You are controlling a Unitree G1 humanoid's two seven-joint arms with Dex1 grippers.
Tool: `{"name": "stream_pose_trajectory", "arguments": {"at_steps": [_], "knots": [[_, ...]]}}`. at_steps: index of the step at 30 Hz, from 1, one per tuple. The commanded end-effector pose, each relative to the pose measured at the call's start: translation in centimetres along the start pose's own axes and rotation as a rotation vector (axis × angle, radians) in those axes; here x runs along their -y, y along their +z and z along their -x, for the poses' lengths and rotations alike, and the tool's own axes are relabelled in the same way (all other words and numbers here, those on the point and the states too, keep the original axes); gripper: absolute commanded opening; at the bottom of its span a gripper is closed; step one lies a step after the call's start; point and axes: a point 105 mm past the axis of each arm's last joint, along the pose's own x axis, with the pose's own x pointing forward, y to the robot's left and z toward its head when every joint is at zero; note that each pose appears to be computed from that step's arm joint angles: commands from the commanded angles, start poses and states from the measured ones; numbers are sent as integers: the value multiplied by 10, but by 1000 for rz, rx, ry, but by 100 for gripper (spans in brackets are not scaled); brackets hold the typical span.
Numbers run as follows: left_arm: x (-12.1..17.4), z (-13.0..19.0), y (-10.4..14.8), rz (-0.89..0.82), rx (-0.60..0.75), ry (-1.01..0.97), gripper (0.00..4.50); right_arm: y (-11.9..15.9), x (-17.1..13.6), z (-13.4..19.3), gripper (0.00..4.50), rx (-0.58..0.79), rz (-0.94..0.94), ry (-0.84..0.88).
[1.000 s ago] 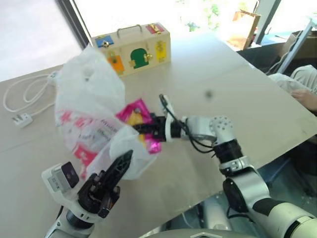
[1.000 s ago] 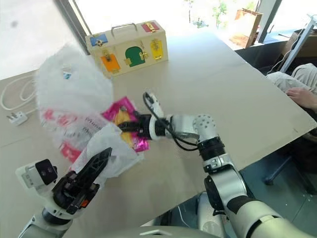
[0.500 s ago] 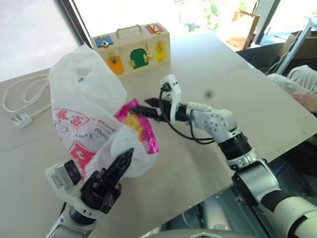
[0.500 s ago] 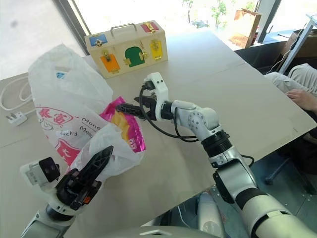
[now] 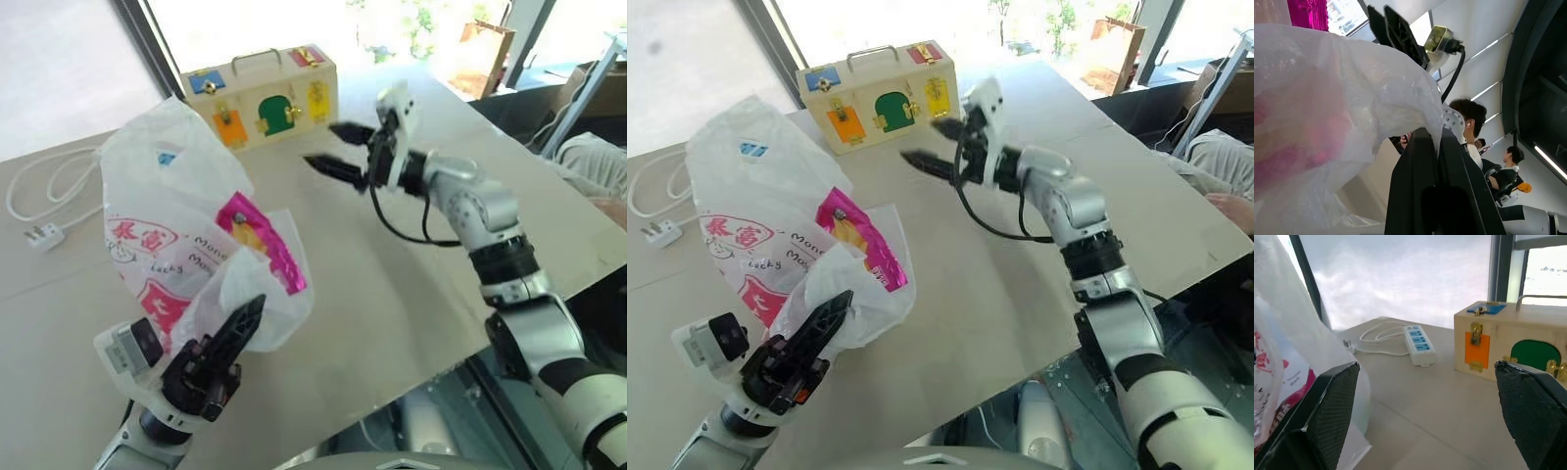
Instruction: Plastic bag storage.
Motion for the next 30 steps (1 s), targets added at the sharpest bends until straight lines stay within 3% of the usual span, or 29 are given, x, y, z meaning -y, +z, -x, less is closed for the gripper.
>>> {"name": "stream_pose_trajectory", "arguments": {"at_steps": [1, 7, 17, 26, 30], "knots": [[5, 0, 3, -9, 11, -23, 0, 16, -10, -20, 446, 34, 127, 65], [4, 0, 3, -21, 1, -28, 0, 34, -35, -53, 446, 92, 130, 212], [5, -4, 7, -52, -6, -45, 0, 27, -78, -75, 446, 66, 92, 494], [4, -4, 5, -46, -10, -46, 0, 43, -94, -99, 446, 113, 132, 486], [3, -3, 5, -49, -8, -43, 0, 56, -93, -100, 333, 178, 61, 470]]}}
